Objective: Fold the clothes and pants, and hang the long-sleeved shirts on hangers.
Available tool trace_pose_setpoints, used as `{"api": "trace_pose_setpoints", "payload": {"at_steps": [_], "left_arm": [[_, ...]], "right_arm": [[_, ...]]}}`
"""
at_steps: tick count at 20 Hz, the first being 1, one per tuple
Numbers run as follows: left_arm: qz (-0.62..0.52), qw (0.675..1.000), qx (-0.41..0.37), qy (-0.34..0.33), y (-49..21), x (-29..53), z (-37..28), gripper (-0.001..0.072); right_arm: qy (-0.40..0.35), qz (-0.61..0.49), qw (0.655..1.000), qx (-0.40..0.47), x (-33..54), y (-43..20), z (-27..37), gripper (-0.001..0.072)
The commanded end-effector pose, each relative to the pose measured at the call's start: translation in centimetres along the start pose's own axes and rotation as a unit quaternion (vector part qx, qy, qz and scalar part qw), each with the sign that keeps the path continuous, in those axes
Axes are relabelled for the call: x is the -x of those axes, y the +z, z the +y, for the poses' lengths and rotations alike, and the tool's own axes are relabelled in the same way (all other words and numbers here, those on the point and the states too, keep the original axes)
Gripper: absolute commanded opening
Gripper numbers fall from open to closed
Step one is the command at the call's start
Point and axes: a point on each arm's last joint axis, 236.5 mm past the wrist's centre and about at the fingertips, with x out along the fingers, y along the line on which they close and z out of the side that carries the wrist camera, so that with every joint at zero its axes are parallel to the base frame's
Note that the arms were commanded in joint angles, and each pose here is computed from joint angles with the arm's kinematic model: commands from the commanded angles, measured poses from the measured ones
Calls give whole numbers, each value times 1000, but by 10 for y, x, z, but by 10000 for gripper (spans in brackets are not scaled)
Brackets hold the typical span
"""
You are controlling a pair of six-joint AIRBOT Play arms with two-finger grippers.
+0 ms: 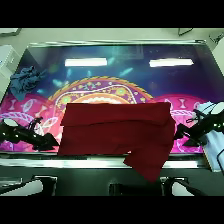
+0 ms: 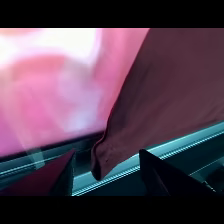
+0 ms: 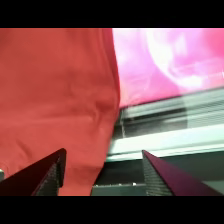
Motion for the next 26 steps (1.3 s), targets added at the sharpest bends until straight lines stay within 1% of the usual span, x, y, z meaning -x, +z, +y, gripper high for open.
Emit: {"api": "trace_pose_setpoints", "payload": {"at_steps": [1, 4, 7, 8, 9, 10, 11, 12, 13, 14, 15, 16, 17, 19, 21, 22, 25, 26], "left_arm": [[-6, 1000, -1, -16, -12, -18, 0, 375], [-7, 1000, 1, -23, -11, -19, -3, 375], [-1, 1000, -2, -27, -13, -20, -7, 359], [2, 1000, -5, -26, -14, -21, -9, 329], [4, 1000, -9, -25, -14, -22, -10, 248], [8, 1000, -10, -23, -15, -24, -12, 235], [11, 1000, -12, -22, -16, -25, -13, 168], [16, 1000, -15, -22, -18, -26, -15, 52], [23, 999, -18, -24, -21, -27, -17, 28], [30, 999, -18, -28, -24, -27, -19, 28], [34, 999, -18, -30, -26, -26, -20, 27], [38, 999, -18, -32, -28, -26, -21, 27], [38, 999, -18, -32, -28, -26, -21, 27], [37, 999, -18, -32, -28, -26, -21, 27], [36, 999, -18, -32, -28, -26, -21, 27], [37, 999, -18, -32, -28, -26, -21, 27], [36, 999, -18, -32, -28, -26, -21, 28], [35, 999, -18, -32, -27, -26, -21, 27]], "right_arm": [[0, 13, 1000, 3, -8, -15, -3, 567], [-1, 17, 1000, 3, -7, -17, -4, 567], [-2, 17, 1000, 3, -7, -17, -4, 567], [-2, 17, 1000, 3, -7, -17, -4, 567], [-2, 18, 1000, 3, -7, -17, -4, 567], [-2, 19, 1000, 3, -7, -18, -4, 567], [-2, 21, 1000, 3, -7, -19, -4, 567], [-2, 23, 1000, 3, -7, -19, -4, 568], [-2, 24, 1000, 2, -7, -20, -4, 568], [0, 30, 1000, 0, -9, -23, -3, 569], [13, 49, 999, 5, -14, -33, 1, 600], [30, 71, 997, 19, -22, -48, 7, 652], [43, 88, 995, 23, -34, -61, 10, 658], [62, 92, 994, 18, -61, -77, 13, 657], [63, 85, 994, 7, -80, -81, 10, 649], [63, 81, 995, 3, -86, -80, 9, 626], [71, 68, 995, -5, -95, -76, 12, 612], [77, 59, 995, -7, -96, -72, 15, 584]]}}
